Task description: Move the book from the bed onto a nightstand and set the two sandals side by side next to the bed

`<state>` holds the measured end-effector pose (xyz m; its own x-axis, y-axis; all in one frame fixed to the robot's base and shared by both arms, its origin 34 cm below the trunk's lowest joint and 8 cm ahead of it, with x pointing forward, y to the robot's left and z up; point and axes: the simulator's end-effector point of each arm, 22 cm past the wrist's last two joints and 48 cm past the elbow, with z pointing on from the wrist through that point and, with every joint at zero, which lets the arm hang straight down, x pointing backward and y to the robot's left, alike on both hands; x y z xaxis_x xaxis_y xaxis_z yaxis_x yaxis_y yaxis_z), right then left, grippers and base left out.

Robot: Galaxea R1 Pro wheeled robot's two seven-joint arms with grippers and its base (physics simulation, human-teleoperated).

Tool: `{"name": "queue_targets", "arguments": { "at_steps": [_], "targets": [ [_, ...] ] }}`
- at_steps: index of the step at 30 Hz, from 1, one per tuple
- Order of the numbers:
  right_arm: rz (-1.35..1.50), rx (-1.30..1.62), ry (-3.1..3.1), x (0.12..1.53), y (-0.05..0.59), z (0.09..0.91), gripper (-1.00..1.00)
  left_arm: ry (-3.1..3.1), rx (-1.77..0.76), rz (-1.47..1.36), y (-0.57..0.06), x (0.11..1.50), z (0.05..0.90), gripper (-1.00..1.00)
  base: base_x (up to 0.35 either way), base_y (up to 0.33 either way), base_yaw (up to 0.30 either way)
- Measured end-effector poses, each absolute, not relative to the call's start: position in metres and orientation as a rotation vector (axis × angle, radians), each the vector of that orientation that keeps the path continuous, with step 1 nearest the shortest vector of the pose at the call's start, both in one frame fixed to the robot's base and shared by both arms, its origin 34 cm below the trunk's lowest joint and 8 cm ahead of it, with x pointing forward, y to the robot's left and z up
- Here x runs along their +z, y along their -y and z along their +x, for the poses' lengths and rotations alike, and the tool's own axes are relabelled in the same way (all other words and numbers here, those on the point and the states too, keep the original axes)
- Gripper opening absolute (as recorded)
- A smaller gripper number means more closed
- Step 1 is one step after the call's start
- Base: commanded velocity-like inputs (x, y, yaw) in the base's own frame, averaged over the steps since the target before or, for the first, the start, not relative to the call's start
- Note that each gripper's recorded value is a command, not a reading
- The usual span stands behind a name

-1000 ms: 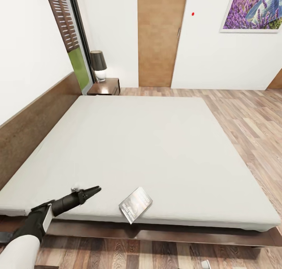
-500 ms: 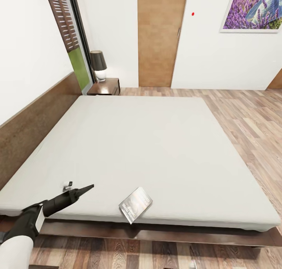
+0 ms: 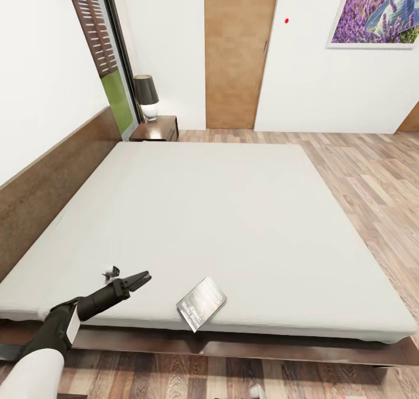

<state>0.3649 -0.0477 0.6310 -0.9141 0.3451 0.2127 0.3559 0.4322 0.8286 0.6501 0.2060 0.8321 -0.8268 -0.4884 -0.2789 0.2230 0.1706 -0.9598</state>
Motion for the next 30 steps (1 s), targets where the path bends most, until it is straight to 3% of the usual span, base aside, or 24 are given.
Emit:
{"name": "queue_targets", "arguments": {
  "at_steps": [30],
  "targets": [
    [-0.465, -1.508, 3.126, 0.63, 0.075, 0.484, 1.0, -1.873, -1.805, -0.309, -0.175, 0.836, 0.65, 1.0, 0.0, 0.0, 0.0]
  ]
}}
